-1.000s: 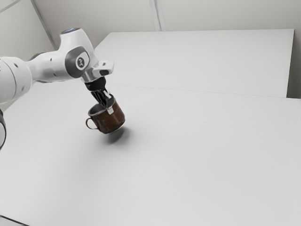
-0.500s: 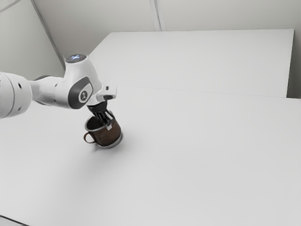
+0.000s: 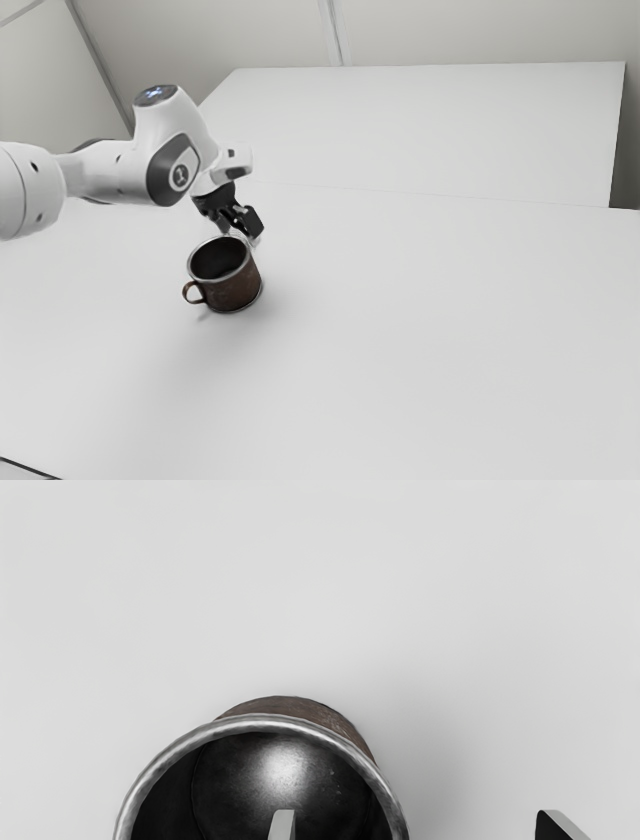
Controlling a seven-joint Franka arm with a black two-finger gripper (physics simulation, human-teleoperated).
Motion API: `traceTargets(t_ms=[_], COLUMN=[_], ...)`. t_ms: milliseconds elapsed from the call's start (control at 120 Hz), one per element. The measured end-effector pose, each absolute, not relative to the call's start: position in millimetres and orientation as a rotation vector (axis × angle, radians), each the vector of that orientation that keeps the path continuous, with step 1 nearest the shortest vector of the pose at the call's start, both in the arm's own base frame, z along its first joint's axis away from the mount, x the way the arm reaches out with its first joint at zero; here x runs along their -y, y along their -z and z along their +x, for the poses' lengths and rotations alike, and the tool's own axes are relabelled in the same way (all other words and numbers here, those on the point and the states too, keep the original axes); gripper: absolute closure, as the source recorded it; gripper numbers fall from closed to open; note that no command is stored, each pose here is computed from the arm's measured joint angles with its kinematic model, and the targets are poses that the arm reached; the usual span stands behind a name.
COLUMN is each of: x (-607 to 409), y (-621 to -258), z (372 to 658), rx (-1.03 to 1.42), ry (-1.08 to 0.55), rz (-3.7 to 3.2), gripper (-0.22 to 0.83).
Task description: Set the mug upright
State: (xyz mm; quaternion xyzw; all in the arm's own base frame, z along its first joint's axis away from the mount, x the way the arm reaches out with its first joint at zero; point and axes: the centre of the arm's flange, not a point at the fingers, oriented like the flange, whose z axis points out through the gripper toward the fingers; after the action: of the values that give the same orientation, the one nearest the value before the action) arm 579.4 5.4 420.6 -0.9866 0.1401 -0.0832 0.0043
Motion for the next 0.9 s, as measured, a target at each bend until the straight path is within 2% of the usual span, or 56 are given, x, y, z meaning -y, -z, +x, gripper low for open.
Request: traceTargets(t_ms=[208,533,900], x=[-3,-2,-1], y=[-490,-578,-587], z=[617,634,626], rx=[-0.377,-0.371,-0.324], ry=[0.272,0.200,0.058], rz=[-3.188,-3.232,-3.256], gripper=[0.03,0.01,0.00])
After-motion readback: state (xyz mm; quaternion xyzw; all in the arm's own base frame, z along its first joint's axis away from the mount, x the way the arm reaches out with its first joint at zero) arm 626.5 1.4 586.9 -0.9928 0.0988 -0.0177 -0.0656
